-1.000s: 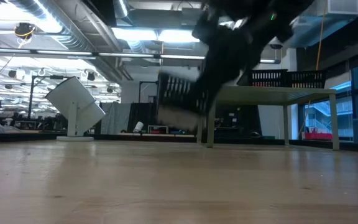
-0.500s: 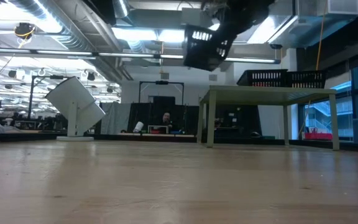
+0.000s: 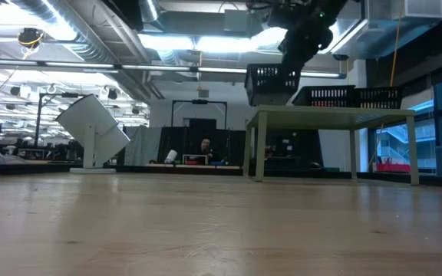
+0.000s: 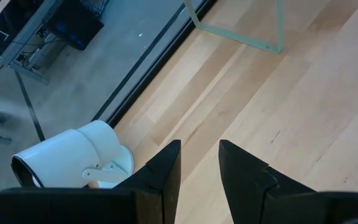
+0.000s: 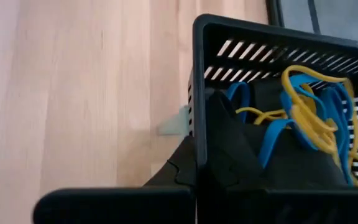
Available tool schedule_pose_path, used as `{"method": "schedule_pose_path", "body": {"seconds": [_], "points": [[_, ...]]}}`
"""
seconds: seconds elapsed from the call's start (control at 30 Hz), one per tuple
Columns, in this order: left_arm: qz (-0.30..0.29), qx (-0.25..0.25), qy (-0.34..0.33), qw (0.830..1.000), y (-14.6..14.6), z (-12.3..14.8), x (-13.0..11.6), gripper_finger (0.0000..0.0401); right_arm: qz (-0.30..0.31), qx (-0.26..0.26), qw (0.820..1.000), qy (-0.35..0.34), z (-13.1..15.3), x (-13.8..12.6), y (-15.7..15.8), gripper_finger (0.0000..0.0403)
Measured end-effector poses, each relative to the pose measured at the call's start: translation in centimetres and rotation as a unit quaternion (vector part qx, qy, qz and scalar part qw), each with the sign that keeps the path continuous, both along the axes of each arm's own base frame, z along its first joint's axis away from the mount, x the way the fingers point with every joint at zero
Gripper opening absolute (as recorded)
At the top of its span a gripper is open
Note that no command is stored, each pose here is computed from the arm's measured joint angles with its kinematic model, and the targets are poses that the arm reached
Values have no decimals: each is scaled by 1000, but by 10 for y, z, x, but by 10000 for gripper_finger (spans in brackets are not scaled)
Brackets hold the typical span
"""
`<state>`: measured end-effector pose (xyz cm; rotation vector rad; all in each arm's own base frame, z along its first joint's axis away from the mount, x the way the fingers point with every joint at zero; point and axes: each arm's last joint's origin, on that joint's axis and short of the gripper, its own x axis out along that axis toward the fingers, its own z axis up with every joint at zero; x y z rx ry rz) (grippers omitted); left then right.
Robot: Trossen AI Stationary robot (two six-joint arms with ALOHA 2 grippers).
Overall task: Pick & Place Office Desk Supplies
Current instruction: Put the black basket on the shelf
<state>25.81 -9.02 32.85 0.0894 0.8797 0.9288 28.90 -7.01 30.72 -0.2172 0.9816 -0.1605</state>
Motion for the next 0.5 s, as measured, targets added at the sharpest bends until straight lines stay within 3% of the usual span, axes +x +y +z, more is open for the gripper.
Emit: {"method": "schedule_pose_path", "body": {"seconds": [0.27, 0.5], "points": [[-1, 0, 1, 1000, 0, 0, 0, 102, -3, 16, 999, 48, -11, -3, -10, 2], [-1, 0, 1, 1000, 0, 0, 0, 102, -1, -9, 998, 59, -14, -1, -13, 3]]}}
